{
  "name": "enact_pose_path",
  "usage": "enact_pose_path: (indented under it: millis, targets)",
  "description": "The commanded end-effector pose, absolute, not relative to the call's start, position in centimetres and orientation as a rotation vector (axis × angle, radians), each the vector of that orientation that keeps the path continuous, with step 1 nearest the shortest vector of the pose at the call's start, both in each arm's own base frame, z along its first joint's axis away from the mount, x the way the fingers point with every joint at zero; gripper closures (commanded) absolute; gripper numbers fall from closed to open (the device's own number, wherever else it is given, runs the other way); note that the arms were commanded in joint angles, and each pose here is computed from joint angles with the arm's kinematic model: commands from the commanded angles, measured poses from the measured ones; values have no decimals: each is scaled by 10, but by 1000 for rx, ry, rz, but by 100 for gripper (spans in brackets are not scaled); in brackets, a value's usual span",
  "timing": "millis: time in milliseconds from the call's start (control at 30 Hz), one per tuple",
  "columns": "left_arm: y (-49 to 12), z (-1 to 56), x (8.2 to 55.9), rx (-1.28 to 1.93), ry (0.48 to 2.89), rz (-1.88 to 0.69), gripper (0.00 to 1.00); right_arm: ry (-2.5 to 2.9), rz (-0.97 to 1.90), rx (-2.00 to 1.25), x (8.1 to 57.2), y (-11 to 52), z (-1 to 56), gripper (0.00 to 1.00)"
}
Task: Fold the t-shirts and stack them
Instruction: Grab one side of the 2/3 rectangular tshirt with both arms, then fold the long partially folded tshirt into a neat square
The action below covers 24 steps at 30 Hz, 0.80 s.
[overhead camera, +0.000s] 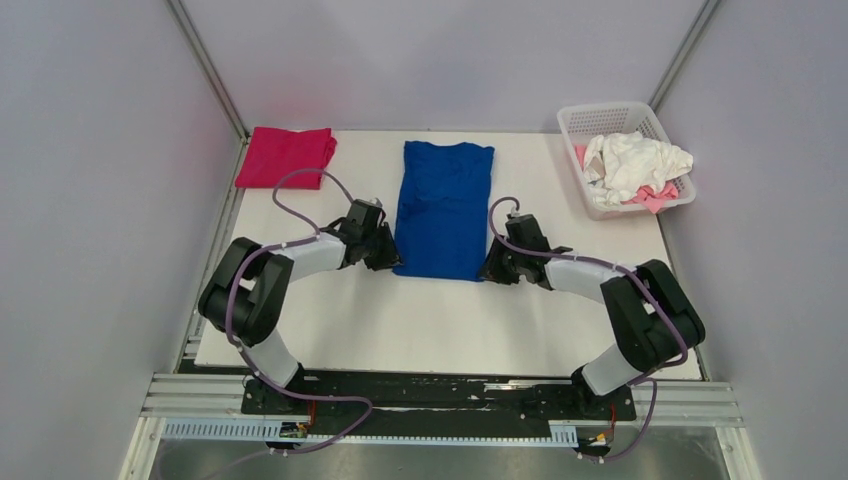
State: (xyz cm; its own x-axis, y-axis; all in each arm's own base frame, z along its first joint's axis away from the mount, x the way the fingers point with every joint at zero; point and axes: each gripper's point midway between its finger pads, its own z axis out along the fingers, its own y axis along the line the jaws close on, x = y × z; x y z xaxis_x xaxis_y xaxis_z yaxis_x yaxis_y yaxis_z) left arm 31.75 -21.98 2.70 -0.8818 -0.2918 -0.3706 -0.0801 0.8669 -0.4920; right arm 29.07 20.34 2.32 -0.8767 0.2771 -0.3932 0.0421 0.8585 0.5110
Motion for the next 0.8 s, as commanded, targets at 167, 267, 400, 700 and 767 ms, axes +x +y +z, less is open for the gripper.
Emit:
enact_pose_path:
  millis: [167,267,400,700,767]
  targets:
    - [-199,-6,250,-262,2787,-505,100,2619,767,146,224,213,24,100]
    - [-190,13,214,-216,2778,-530,100,2624,896,76,186,221,41,100]
    - [-201,64,173,-67,2707,-746,100,2614,1035,-64,132,233,71,100]
    - [-221,195,170,122,2296,-1070,100,2127,1201,-185,138,230,198,100]
    - [-219,208,187,67,2243,-1016,100,2075,1155,-175,150,228,212,100]
